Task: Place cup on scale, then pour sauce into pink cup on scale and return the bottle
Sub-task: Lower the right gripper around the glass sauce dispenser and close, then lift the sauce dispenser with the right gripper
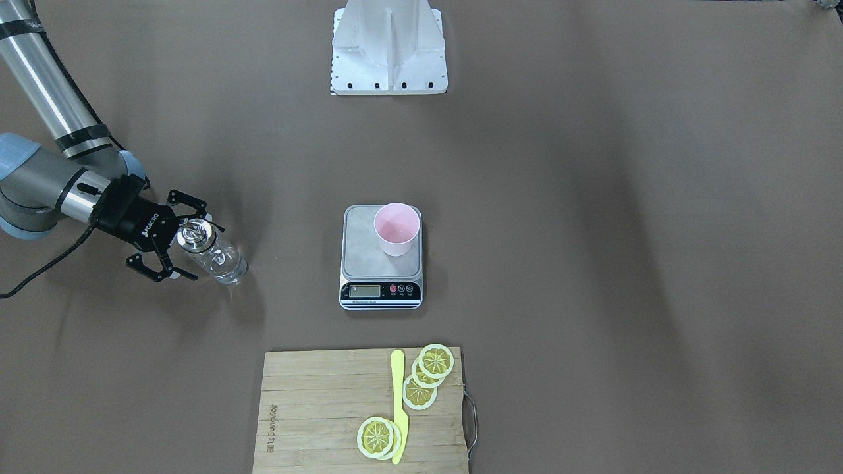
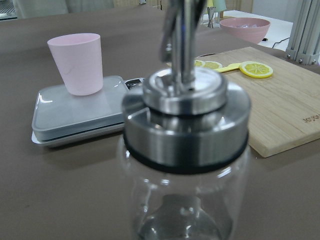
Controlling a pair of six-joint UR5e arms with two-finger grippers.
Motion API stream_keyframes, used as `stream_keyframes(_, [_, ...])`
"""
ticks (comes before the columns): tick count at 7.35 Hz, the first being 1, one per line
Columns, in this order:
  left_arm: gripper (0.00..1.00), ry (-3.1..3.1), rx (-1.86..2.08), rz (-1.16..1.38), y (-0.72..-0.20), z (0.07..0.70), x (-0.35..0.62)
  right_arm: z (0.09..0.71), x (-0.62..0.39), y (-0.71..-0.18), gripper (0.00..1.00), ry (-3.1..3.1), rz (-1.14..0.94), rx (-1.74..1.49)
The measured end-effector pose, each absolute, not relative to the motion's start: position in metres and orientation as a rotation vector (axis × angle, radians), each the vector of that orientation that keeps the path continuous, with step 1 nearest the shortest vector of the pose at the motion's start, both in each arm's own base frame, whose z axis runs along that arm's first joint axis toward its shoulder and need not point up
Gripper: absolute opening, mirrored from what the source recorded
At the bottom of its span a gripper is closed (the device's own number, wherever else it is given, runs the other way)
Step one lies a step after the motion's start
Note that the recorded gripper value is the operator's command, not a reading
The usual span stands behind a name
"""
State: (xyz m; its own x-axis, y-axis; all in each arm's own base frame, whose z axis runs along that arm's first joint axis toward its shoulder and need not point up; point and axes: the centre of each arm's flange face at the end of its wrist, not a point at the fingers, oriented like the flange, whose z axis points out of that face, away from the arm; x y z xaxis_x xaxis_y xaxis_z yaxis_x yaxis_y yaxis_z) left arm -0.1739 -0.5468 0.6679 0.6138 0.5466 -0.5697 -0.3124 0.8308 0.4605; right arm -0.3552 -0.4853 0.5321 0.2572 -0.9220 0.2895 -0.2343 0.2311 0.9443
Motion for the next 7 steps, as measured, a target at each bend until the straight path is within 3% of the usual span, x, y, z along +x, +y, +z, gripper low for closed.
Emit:
stream_keyframes(4, [0.98, 0.763, 0.331, 0.506, -0.546, 0.669, -0.173, 0.518, -0.362, -0.489, 0.97, -1.253, -0.686, 1.296])
stream_keyframes(5, [0.98, 0.762, 0.334, 0.507, -0.546, 0.669, -0.173, 0.516, -0.364, -0.49, 0.87, -1.253, -0.679, 1.302])
stream_keyframes(7, [0.98, 0.761, 0.335, 0.508, -0.546, 0.669, -0.173, 0.513, -0.367, -0.489, 0.5, -1.257, -0.678, 1.305])
